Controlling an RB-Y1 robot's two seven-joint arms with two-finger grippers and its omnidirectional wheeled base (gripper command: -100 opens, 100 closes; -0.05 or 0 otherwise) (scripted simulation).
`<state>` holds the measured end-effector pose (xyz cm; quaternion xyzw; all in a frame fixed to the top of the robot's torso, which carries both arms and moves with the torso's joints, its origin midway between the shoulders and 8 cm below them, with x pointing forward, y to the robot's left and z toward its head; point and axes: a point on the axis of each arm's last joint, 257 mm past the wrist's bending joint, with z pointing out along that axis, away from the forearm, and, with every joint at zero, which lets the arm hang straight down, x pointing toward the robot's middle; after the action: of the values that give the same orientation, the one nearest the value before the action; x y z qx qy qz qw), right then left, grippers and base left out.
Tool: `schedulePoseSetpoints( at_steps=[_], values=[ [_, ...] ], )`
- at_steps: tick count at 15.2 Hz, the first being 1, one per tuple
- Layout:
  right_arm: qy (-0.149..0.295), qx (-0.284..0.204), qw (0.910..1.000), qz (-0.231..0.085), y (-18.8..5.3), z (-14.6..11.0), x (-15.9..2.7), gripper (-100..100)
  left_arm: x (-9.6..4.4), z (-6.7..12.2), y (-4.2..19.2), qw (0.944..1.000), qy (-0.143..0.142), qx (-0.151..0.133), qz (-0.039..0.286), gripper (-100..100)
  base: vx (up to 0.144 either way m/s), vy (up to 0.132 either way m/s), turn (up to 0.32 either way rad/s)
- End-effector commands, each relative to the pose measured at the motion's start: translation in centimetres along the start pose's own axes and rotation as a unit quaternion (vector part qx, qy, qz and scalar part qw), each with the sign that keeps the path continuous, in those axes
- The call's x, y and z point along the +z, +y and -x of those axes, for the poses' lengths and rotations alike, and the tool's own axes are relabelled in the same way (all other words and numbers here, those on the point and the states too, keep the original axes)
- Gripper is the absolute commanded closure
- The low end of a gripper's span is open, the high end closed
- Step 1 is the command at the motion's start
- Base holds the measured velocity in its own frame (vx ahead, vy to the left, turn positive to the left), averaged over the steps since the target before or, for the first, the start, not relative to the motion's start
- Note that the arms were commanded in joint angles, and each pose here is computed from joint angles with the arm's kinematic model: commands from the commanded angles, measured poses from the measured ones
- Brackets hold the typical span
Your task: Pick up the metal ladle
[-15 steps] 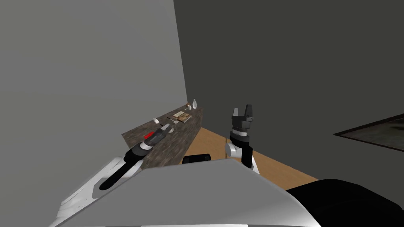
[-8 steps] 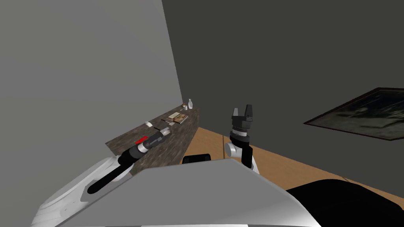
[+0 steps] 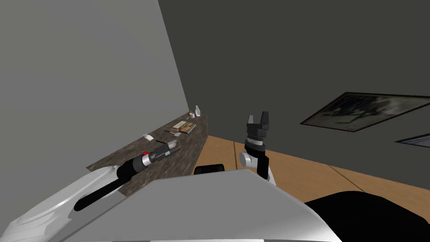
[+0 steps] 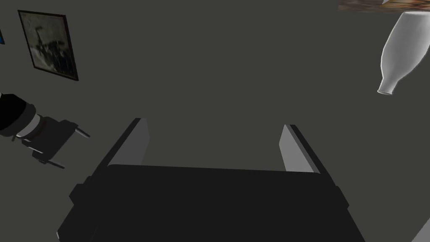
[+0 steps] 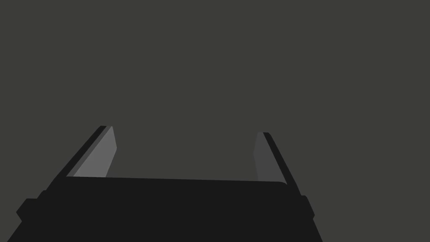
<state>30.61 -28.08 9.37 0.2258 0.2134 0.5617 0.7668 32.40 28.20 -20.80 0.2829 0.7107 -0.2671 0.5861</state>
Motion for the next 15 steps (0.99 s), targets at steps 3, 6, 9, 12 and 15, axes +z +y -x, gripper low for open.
schedulePoseSetpoints(
  at_steps=[3, 6, 9, 12, 15],
  values=[
    [0.0, 0.0, 1.0, 0.0, 0.0, 0.0, 0.0, 0, -1.8, -2.9, 1.0, 0.9967, 0.068, 0.043, -0.007, -100, -0.009, 0.028, -0.191],
    [0.0, 0.0, 1.0, 0.0, 0.0, 0.0, 0.0, 0, -3.4, -4.7, 1.9, 0.9908, 0.116, 0.069, -0.012, -100, -0.009, 0.029, -0.214],
    [0.0, 0.0, 1.0, 0.0, 0.0, 0.0, 0.0, 0, -5.3, -6.6, 2.9, 0.9813, 0.166, 0.097, -0.018, -100, -0.009, 0.026, -0.181],
    [0.0, 0.0, 1.0, 0.0, 0.0, 0.0, 0.0, 0, -7.4, -8.3, 4.0, 0.969, 0.214, 0.121, -0.025, -100, -0.012, 0.024, -0.214],
    [0.0, 0.0, 1.0, 0.0, 0.0, 0.0, 0.0, 0, -9.6, -9.8, 5.1, 0.9541, 0.261, 0.144, -0.032, -100, -0.008, 0.029, -0.187]
  ],
)
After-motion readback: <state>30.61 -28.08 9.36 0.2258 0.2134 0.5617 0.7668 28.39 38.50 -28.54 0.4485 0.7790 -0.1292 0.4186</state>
